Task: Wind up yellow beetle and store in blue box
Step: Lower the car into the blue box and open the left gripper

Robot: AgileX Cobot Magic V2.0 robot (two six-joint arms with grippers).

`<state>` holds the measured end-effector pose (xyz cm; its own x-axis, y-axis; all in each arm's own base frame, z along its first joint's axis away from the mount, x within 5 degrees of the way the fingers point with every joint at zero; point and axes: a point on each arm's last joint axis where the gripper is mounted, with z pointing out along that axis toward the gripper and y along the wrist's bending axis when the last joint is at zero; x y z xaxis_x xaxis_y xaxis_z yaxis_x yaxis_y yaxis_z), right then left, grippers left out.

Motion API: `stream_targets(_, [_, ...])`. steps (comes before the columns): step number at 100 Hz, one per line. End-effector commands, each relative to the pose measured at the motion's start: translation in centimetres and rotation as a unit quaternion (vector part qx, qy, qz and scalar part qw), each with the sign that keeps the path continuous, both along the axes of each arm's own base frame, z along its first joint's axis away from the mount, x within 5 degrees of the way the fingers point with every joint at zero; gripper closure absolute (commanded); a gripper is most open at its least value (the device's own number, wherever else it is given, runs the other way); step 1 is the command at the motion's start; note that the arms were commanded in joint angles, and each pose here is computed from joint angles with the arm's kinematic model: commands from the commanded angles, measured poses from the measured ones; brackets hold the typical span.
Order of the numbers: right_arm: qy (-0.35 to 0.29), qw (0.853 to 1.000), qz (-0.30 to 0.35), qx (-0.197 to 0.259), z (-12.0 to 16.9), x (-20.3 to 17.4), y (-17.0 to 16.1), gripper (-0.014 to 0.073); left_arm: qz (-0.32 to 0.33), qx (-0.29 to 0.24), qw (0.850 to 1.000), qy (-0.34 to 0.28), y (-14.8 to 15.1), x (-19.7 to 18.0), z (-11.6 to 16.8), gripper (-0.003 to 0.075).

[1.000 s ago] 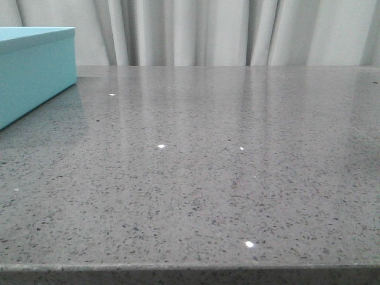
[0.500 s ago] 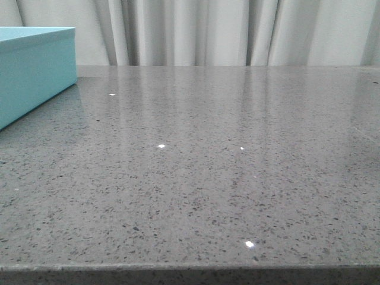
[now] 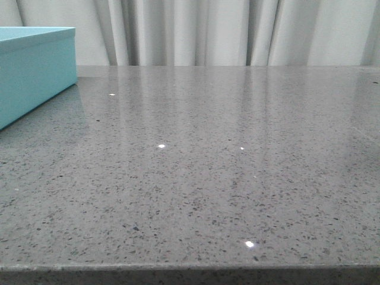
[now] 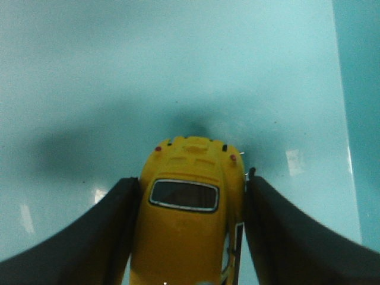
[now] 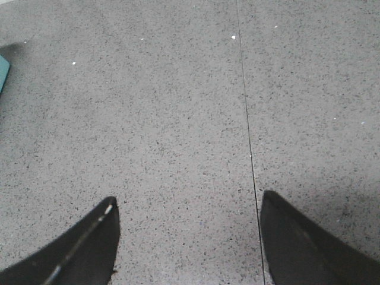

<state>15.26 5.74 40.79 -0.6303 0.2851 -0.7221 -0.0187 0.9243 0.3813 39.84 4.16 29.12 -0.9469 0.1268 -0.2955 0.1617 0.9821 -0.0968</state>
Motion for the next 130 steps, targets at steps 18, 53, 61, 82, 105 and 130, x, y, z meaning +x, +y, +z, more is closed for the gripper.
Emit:
stream_targets(18, [-0.049,0.999,0.004,0.012,1.5,-0.3,-0.2,0.0088,0.004,-0.007,0.999,-0.044,-0.3,-0.6,2.8,0.029])
stream_targets(53, [-0.056,0.998,0.002,0.004,1.6,-0.3,-0.3,0.0088,0.008,-0.033,0.997,-0.074,-0.8,-1.2,4.4,0.0298])
stream_targets(61, [-0.073,0.997,0.011,-0.017,1.8,-0.6,-0.5,0.0088,0.011,-0.035,0.993,-0.109,-1.0,-1.7,6.0,0.0322])
stream_targets(82, [-0.147,0.988,0.015,-0.044,2.6,-2.5,-1.7,0.0088,0.003,-0.037,0.978,-0.203,-1.6,-4.1,10.8,0.0435])
stream_targets(105, [-0.197,0.979,0.011,-0.06,1.1,-4.8,-2.9,0.0088,-0.043,-0.056,0.951,-0.301,-3.0,-7.7,15.8,0.0664])
stream_targets(130, [-0.2,0.978,0.009,-0.056,-1.0,-7.2,-3.9,0.0372,-0.059,-0.053,0.933,-0.35,-3.8,-11.5,19.1,0.0741])
